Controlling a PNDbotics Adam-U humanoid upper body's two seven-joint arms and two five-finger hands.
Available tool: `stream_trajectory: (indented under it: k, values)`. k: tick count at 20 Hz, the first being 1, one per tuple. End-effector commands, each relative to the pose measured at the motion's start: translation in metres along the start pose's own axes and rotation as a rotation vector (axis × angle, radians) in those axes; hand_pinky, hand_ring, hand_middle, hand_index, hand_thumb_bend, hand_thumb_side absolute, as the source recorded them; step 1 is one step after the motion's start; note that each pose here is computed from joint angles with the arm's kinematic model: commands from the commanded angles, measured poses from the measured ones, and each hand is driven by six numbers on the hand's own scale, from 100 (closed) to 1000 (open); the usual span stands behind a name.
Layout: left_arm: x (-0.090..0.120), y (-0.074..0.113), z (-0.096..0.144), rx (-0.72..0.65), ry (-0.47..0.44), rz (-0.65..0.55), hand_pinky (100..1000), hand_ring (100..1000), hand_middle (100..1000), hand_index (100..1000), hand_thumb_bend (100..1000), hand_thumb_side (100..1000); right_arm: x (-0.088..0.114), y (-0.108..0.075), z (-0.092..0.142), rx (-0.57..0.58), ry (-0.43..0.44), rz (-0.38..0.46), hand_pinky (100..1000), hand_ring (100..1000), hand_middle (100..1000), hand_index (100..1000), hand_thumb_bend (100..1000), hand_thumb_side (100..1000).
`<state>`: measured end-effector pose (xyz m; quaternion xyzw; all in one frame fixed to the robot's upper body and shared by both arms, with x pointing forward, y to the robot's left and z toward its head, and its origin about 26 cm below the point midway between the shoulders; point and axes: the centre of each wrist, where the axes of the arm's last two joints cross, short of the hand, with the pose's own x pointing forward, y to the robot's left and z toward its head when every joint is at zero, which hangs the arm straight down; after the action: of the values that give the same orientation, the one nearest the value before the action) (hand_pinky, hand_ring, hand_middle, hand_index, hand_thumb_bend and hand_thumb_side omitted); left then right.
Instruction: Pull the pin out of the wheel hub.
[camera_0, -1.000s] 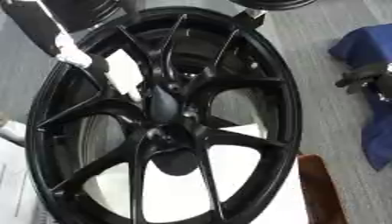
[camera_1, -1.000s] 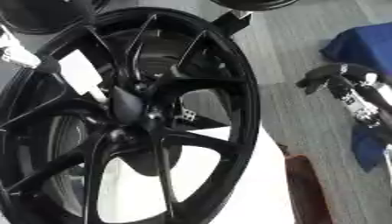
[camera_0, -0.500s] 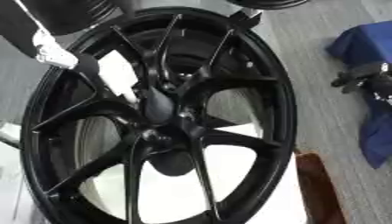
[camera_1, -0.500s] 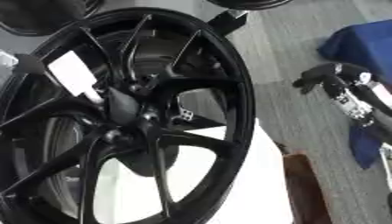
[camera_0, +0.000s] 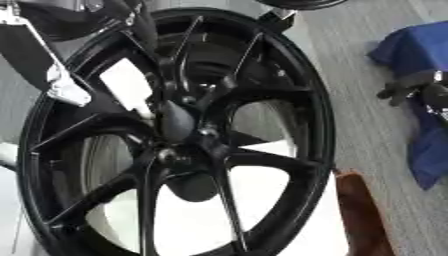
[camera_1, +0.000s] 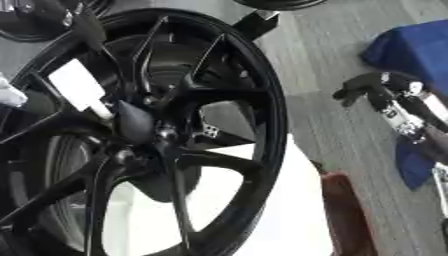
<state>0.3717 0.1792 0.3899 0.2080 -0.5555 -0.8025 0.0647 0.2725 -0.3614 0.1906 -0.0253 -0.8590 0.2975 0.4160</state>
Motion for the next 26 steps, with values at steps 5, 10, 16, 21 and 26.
stream_trajectory:
  k: [5, 10, 16, 21, 26]
  values:
    - [-0.008, 0.0, 0.006, -0.186, -0.054, -0.163, 897, 874, 805, 851, 542, 428, 0.01, -0.005, -0.005, 0.015, -0.032, 0.031, 946, 736, 538, 733, 100, 690]
    - [-0.014, -0.007, 0.004, -0.209, -0.039, -0.164, 894, 869, 796, 852, 521, 418, 0.011, -0.005, -0.006, 0.017, -0.036, 0.028, 946, 736, 539, 734, 100, 691]
    - [-0.018, -0.013, 0.0, -0.215, -0.051, -0.147, 885, 857, 771, 842, 472, 426, 0.011, -0.005, -0.006, 0.012, -0.039, 0.027, 947, 737, 539, 734, 100, 692]
    - [-0.017, -0.014, -0.001, -0.208, -0.057, -0.135, 873, 840, 741, 817, 419, 410, 0.011, -0.005, -0.006, 0.01, -0.042, 0.025, 947, 737, 539, 734, 100, 690]
    - [-0.015, -0.014, -0.002, -0.198, -0.067, -0.121, 857, 815, 695, 773, 359, 379, 0.011, -0.005, -0.006, 0.009, -0.041, 0.024, 947, 737, 539, 734, 100, 690]
